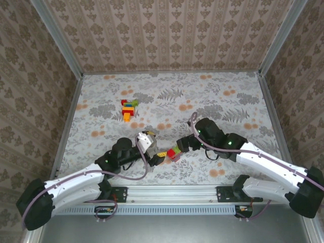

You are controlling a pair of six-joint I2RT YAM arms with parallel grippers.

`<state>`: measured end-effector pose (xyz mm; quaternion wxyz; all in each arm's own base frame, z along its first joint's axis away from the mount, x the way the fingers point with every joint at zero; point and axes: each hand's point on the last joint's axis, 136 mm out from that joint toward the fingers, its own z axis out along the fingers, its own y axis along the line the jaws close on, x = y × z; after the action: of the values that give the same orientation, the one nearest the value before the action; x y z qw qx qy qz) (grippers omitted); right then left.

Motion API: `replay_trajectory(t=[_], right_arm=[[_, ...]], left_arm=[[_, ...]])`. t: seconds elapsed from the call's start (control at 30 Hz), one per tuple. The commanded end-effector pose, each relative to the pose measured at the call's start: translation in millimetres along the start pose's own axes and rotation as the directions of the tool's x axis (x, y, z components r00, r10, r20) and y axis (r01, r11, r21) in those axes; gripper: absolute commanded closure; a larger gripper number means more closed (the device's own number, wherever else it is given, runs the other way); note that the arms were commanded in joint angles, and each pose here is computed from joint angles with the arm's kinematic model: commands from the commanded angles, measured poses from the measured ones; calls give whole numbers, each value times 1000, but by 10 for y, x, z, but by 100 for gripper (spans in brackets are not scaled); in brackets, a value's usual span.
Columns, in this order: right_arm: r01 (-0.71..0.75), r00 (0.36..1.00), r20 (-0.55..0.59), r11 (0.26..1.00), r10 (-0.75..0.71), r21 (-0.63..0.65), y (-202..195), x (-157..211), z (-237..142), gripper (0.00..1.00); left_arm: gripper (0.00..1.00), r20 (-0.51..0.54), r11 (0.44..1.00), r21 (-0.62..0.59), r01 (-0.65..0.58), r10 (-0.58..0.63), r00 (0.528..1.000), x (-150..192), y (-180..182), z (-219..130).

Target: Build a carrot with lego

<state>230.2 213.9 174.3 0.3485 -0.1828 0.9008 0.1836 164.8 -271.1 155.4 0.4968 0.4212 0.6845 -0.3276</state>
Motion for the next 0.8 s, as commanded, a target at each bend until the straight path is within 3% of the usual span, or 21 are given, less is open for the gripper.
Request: replay_trajectory(t=[0.0,0.13,0.37,0.77], right_arm=[[33,999,8,999,-33,21,-18,-57,-105,0],[39,997,-63,998,-41,-39,78,96,-30,0],[24,973,-226,999,-35,-48,79,482,291,0],[29,972,-230,998,-40,-50,85,479,330,0]], left_arm=[[0,14,999,53,-4,3,1000,-13,-76,46],[0,0,991,130,12,-12,1000,-11,-194,99],[0,7,993,121,-10,9,1000,-29,-197,19],[0,3,992,127,-18,18,1000,-18,-212,-4]])
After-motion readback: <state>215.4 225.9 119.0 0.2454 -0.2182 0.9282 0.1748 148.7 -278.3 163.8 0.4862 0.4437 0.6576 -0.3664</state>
